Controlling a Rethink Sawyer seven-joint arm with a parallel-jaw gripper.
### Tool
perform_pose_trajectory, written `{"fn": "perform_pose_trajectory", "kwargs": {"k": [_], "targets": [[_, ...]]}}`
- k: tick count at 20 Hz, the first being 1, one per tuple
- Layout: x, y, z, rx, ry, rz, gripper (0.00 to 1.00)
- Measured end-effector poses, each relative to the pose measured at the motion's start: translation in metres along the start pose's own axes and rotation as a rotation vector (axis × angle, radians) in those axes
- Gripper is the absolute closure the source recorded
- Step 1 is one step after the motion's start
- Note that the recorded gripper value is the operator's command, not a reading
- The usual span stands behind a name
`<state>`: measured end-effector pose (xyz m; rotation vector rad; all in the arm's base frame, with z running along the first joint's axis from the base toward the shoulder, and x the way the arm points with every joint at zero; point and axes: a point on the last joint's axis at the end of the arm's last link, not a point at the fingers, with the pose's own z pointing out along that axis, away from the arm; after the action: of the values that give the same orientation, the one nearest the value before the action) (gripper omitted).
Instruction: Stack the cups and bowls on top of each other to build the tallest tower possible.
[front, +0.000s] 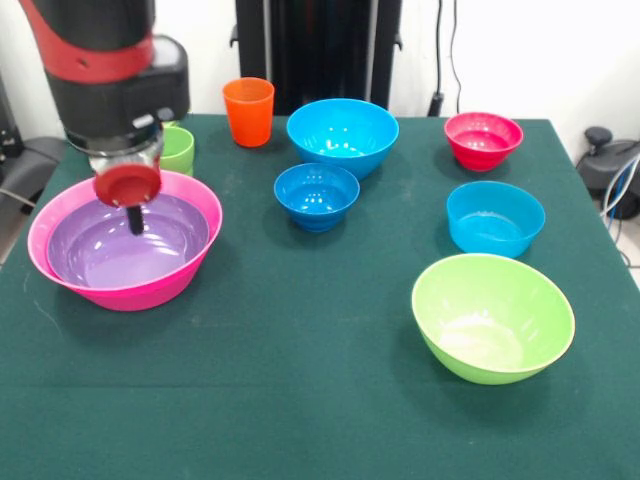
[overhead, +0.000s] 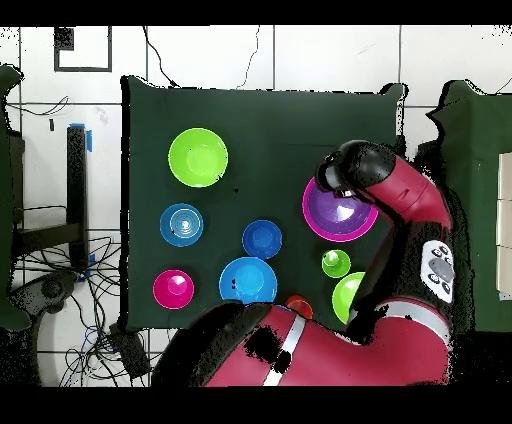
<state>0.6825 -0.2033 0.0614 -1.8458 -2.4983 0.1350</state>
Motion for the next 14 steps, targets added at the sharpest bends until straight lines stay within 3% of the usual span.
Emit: {"fn": "perform_pose_trajectory", "kwargs": {"k": [4,7,14], "targets": [[-0.019,-0.002,-0.027,0.009,-0.028,0.01,1.0],[-0.029,-0.005,-0.055,0.043,-0.037,0.011,1.0],[-0.031,0.001,-0.098,0.111,-0.041,-0.006,1.0]]}}
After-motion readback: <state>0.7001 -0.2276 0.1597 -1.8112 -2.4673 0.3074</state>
